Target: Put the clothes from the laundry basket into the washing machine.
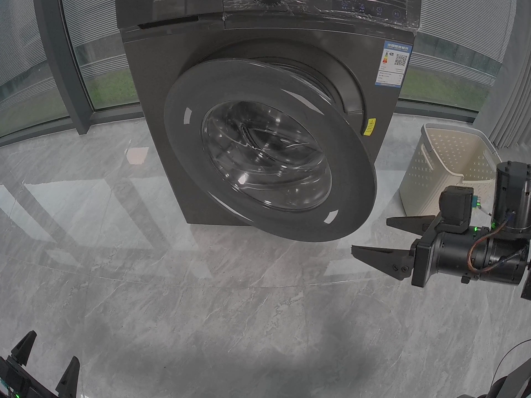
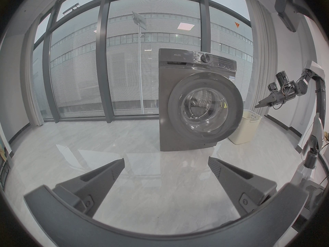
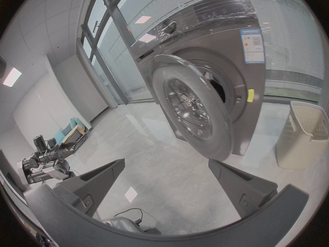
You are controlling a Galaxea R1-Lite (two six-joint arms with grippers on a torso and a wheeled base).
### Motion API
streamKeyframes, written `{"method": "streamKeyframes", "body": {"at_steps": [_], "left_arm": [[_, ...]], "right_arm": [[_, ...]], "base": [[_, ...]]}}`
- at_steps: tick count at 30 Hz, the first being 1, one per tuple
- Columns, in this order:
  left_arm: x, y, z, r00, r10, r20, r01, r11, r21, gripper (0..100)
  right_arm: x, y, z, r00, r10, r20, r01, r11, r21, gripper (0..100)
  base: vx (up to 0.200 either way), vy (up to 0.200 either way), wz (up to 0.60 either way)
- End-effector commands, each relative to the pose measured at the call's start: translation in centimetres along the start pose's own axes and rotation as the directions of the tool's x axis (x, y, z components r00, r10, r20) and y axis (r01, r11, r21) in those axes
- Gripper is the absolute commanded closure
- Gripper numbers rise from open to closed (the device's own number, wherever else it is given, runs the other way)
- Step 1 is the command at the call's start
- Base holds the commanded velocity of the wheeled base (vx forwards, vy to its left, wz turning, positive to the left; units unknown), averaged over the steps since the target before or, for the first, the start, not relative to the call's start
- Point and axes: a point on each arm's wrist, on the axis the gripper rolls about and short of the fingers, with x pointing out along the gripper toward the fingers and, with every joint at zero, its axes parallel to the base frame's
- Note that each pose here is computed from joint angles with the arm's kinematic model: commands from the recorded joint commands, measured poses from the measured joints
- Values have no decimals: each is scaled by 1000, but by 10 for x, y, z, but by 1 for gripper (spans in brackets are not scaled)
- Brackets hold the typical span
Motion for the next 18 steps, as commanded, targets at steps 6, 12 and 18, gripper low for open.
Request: {"method": "streamKeyframes", "body": {"at_steps": [6,12,18], "left_arm": [[2,0,-5,1000,-1,-22,1,1000,-1,0],[2,0,-5,1000,-1,-22,1,1000,-3,0],[2,0,-5,1000,-1,-22,1,1000,-1,0]], "right_arm": [[29,-2,7,1000,6,10,-6,1000,-7,0],[55,-17,15,997,-38,68,39,999,-6,0],[60,-45,38,969,-160,186,163,987,-1,0]], "base": [[200,0,0],[200,0,0],[0,0,0]]}}
